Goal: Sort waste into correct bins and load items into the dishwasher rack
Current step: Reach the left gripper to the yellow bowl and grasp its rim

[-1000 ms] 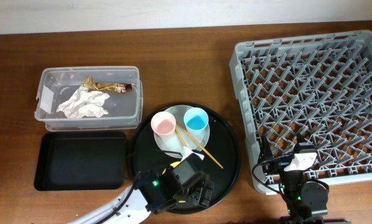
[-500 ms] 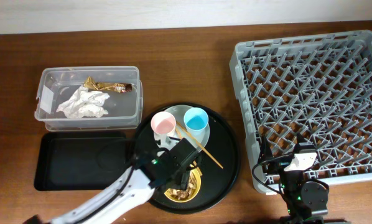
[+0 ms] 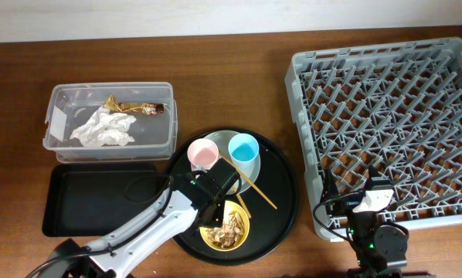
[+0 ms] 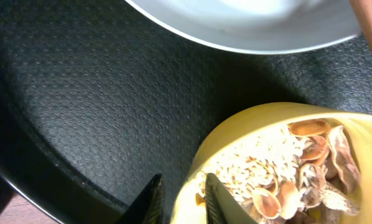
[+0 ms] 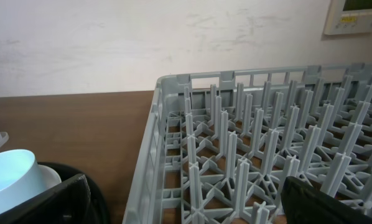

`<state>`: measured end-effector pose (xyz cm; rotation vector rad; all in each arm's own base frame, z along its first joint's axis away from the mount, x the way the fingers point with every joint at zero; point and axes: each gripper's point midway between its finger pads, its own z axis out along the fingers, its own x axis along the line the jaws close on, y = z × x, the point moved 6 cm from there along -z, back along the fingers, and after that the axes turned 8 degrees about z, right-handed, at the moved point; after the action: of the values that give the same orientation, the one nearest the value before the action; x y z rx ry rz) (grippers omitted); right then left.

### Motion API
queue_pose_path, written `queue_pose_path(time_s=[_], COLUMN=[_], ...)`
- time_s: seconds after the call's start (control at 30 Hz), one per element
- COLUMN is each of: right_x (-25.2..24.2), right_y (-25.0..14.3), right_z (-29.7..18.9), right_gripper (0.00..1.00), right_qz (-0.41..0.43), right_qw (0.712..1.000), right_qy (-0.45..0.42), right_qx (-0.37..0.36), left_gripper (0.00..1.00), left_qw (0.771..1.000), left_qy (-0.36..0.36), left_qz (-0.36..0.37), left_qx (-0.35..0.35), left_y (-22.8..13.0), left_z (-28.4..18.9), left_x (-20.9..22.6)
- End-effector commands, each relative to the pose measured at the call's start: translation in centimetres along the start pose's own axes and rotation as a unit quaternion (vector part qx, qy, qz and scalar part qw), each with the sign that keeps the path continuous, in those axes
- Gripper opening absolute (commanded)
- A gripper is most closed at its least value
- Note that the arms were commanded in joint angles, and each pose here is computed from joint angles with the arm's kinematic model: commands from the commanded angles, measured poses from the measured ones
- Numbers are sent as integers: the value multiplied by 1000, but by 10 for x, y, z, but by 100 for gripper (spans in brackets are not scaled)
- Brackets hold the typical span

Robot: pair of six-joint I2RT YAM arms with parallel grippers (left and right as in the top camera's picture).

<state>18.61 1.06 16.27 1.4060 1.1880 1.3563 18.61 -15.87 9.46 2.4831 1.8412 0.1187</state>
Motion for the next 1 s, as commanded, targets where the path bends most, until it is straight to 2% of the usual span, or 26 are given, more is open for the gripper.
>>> queue_pose_path(time_s=[0.0,0.03,0.1,0.2,0.33,0.37,0.43,0.47,0.5,0.6,0.7,0.73,0.77,0.87,0.97], right_x=[-1,-1,-1,-1,-1,-1,-1,-1,-1,-1,-1,-1,-1,-1,-1], right_y=[-2,-2,-2,-2,-2,-2,-2,-2,-2,-2,-2,-2,-2,-2,-2], right_z=[0,0,0,0,0,0,0,0,0,0,0,0,0,0,0], right_gripper=[99,99,99,99,99,99,99,99,99,99,99,99,99,99,99], right_qz=[3,3,3,3,3,3,3,3,3,3,3,3,3,3,3], right_qw=[1000,1000,1000,1000,1000,1000,1000,1000,1000,1000,1000,1000,1000,1000,1000], right_qy=[-4,-4,-4,-4,-4,-4,-4,-4,-4,-4,-4,-4,-4,-4,-4], right_qx=[2,2,2,2,2,2,2,2,2,2,2,2,2,2,2], left_gripper=[20,20,14,9,6,8,27,56,60,59,55,53,54,57,54], left_qw=[1000,1000,1000,999,994,993,993,993,993,994,999,999,998,997,997], left_qy=[-5,-5,13,46,86,88,89,90,101,83,-32,-43,-49,-52,-27], left_qz=[0,0,0,-2,-59,-79,-79,-67,-63,-66,-23,1,25,34,30], left_qx=[9,9,2,-6,14,18,21,21,16,-4,-15,-21,-30,-46,-61], left_y=[-3,-3,-1,0,2,4,10,15,21,38,40,38,35,25,18], left_z=[3,3,3,3,2,0,-8,-17,-29,-65,-77,-77,-78,-75,-66], left_x=[0,0,5,14,51,60,69,73,75,70,21,6,-10,-40,-50])
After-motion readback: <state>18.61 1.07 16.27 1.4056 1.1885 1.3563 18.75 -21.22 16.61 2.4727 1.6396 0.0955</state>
